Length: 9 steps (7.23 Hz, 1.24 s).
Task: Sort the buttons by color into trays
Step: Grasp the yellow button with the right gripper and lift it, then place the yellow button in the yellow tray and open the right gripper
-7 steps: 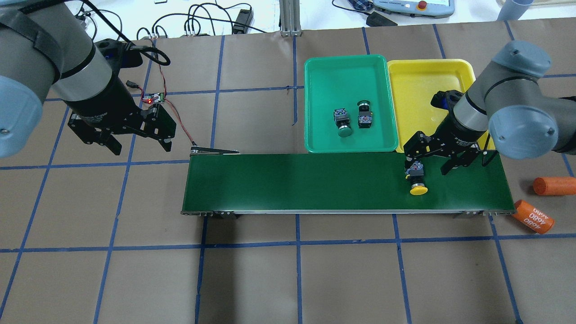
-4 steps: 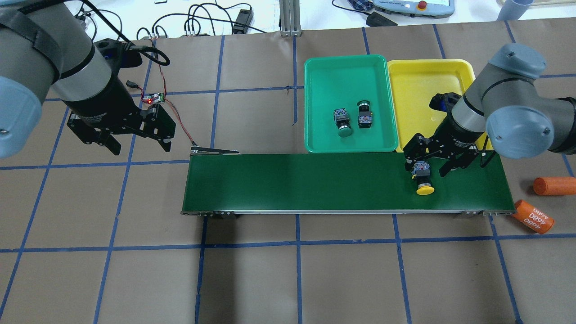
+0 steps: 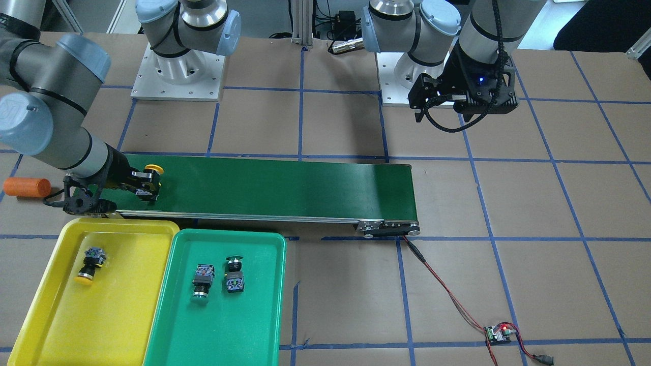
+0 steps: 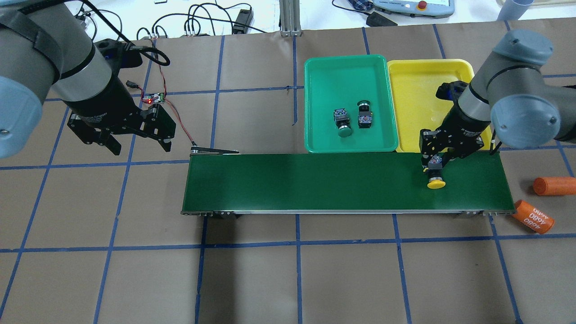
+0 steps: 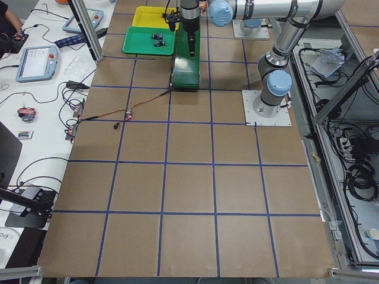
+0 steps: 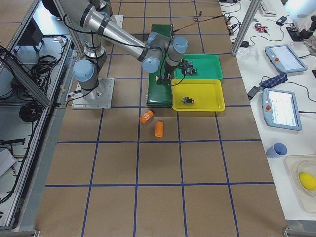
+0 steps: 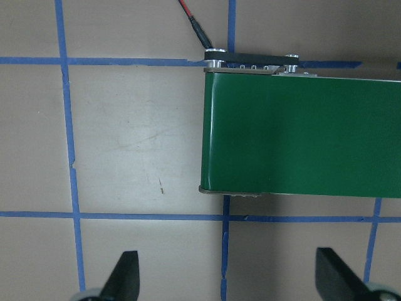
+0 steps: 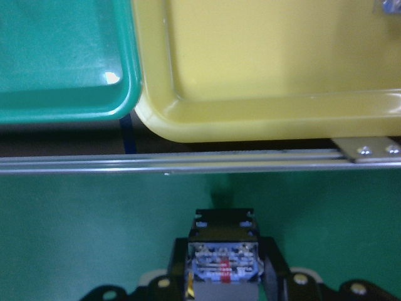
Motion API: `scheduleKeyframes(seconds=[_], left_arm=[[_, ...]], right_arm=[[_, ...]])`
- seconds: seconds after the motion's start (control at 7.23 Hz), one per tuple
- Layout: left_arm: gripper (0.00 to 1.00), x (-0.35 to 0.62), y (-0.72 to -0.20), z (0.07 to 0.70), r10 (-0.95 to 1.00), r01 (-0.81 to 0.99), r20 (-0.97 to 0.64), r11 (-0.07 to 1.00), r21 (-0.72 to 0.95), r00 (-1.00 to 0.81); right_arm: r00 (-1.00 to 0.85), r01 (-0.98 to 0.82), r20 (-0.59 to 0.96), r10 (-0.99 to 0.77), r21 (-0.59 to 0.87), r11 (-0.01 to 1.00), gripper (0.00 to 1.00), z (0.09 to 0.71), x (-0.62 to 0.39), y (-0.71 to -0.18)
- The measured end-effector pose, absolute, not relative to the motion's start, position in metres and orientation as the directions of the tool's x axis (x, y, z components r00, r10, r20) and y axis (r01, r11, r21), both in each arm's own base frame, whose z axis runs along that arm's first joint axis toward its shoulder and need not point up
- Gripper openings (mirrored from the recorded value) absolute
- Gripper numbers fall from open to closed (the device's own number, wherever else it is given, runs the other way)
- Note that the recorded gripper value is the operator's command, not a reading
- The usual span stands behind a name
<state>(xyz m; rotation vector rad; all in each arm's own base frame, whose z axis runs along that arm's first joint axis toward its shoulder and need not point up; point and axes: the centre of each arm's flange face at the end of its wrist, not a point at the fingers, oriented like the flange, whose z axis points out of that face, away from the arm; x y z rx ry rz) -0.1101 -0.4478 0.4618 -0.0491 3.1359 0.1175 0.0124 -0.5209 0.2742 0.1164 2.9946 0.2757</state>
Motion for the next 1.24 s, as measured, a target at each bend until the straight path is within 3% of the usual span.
scheduleKeyframes(seconds=[0.55, 0.69, 0.83, 1.24], left_arm=[[1.00, -0.110, -0.448, 0.462, -0.031, -0.031, -0.001, 0.997, 0.075, -1.000], [1.00, -0.111, -0.448, 0.462, -0.032, -0.031, 0.001, 0.997, 0.074, -1.000], [1.00, -0.111, -0.448, 0.462, -0.031, -0.031, 0.002, 0.997, 0.074, -1.000], [1.00, -0.111, -0.448, 0.462, -0.029, -0.029, 0.003, 0.997, 0.074, -1.000]], right_arm=[[-0.991, 0.065, -0.110, 0.077, 0.111, 0.992, 0.00, 0.310, -0.011, -0.614], [-0.991, 0.065, -0.110, 0.076, 0.102, 0.993, 0.18, 0.305, -0.018, -0.647], [-0.990, 0.066, -0.114, 0.079, 0.117, 0.991, 0.99, 0.291, -0.023, -0.666], [-0.990, 0.078, -0.107, 0.093, 0.141, 0.987, 1.00, 0.271, -0.028, -0.682]])
